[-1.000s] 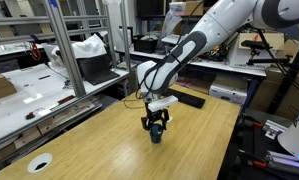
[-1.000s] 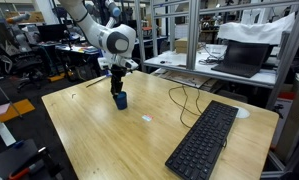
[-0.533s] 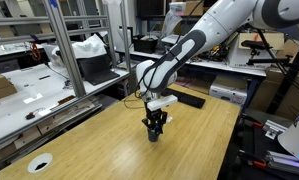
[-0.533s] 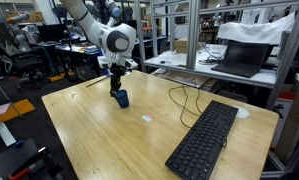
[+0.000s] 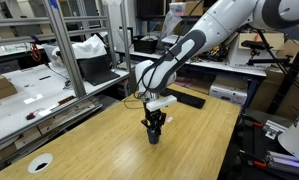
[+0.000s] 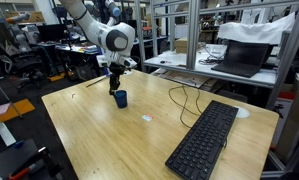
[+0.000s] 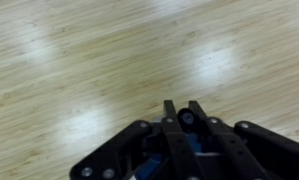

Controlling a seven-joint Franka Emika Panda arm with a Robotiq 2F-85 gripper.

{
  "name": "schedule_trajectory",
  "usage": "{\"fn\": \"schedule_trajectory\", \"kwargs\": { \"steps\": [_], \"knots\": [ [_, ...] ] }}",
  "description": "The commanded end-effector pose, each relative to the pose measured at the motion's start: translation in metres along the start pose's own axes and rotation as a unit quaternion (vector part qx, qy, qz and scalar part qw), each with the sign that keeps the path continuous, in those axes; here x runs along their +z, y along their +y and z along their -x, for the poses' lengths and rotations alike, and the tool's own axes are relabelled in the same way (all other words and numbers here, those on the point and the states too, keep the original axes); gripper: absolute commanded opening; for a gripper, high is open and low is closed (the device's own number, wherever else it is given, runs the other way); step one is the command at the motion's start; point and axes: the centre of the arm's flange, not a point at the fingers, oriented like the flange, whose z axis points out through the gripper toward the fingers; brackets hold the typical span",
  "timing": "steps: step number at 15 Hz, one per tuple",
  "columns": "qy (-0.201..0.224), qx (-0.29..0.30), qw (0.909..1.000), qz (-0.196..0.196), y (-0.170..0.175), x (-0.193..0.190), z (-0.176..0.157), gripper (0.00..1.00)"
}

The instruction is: Remove the marker out of the cup then move the cup to the right and then put the marker in the cup

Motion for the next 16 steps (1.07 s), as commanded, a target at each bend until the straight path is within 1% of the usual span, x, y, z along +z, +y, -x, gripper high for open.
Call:
{"fn": "schedule_trajectory", "kwargs": {
  "steps": [1, 3, 7, 10, 12, 14, 16],
  "knots": [
    [-0.016, -0.009, 0.9998, -0.002, -0.007, -0.015, -0.002, 0.05],
    [-0.013, -0.009, 0.9999, 0.003, -0.008, -0.030, -0.001, 0.05],
    [-0.002, -0.010, 0.9999, 0.007, -0.010, -0.073, 0.007, 0.05],
    [0.002, -0.011, 0.9999, 0.013, -0.010, -0.108, 0.021, 0.05],
    [0.016, 0.002, 0.9995, 0.026, -0.005, -0.129, 0.032, 0.05],
    [0.045, 0.007, 0.9979, 0.047, 0.007, -0.136, 0.037, 0.05],
    [0.069, 0.006, 0.9952, 0.069, 0.024, -0.124, 0.034, 0.05]
  ]
}}
